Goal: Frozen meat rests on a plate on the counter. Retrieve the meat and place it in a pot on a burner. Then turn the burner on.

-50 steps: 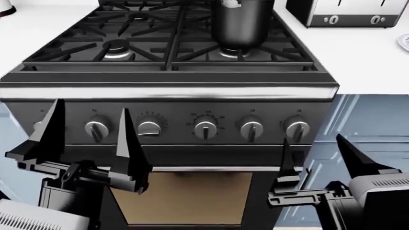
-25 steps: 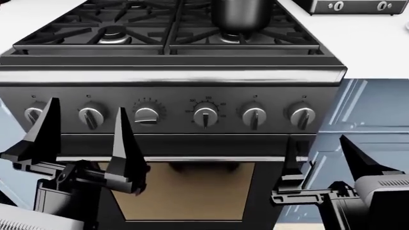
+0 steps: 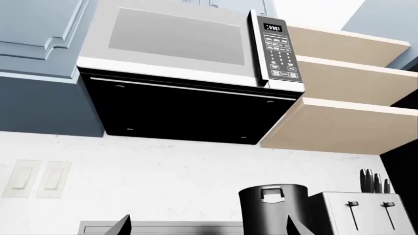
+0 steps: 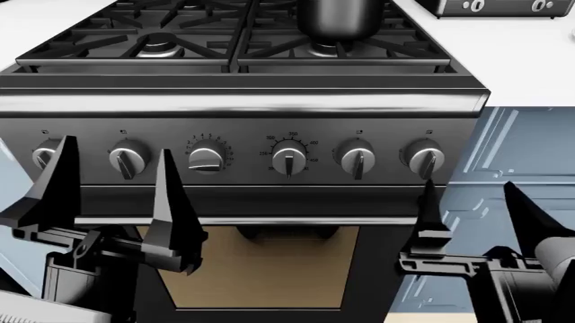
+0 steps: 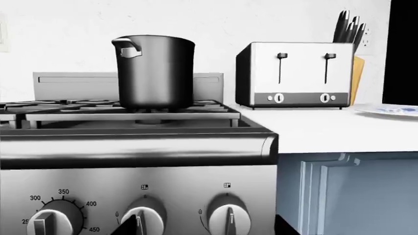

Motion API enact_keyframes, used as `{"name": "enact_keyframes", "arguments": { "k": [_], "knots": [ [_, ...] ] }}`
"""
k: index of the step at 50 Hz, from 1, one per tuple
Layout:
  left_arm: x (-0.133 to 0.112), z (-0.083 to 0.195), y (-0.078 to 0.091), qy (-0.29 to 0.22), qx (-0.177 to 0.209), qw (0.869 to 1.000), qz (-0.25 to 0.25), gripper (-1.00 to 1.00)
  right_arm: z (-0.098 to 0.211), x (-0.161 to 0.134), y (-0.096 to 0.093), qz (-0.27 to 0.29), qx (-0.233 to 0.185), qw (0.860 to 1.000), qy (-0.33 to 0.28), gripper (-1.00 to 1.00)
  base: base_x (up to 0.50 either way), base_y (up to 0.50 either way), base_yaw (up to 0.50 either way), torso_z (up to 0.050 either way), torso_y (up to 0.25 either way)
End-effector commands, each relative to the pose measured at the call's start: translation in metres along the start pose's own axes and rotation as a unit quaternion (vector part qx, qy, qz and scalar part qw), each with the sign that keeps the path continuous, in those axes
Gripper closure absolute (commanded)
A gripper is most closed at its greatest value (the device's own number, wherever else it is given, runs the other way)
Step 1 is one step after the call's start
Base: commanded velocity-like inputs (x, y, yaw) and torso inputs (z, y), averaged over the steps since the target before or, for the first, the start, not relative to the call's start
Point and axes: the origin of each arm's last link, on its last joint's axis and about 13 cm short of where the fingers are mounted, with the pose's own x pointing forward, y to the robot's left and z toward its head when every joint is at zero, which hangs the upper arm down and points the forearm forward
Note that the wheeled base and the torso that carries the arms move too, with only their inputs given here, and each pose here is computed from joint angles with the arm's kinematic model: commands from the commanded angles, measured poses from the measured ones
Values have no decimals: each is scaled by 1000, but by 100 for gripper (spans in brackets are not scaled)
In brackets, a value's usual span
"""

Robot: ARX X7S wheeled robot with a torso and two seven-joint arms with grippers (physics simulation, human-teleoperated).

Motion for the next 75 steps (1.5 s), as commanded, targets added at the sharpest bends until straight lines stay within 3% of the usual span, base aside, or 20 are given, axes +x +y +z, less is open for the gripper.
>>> {"name": "enact_keyframes", "arguments": {
  "k": [1, 14, 25, 48, 75],
  "knots": [
    [-1, -1, 0, 3, -2, 1000, -2, -100, 23, 0, -2, -4, 10, 1000, 29, -100, 0, 0, 0, 0, 0],
    [-1, -5, 0, 9, 5, 1000, -2, -100, 44, 9, -3, 20, -29, 996, 81, -100, 0, 0, 0, 0, 0],
    [-2, -7, -1, 15, 6, 1000, -3, -100, 43, 21, -8, 19, -19, 994, 108, -100, 0, 0, 0, 0, 0],
    [-3, -7, -1, 17, 1, 1000, -12, -100, 38, 47, -7, 7, -79, 986, 144, -100, 0, 0, 0, 0, 0],
    [-2, -9, 0, 19, 1, 1000, -8, -100, 14, 66, -10, -13, -68, 985, 160, -100, 0, 0, 0, 0, 0]
  ]
}}
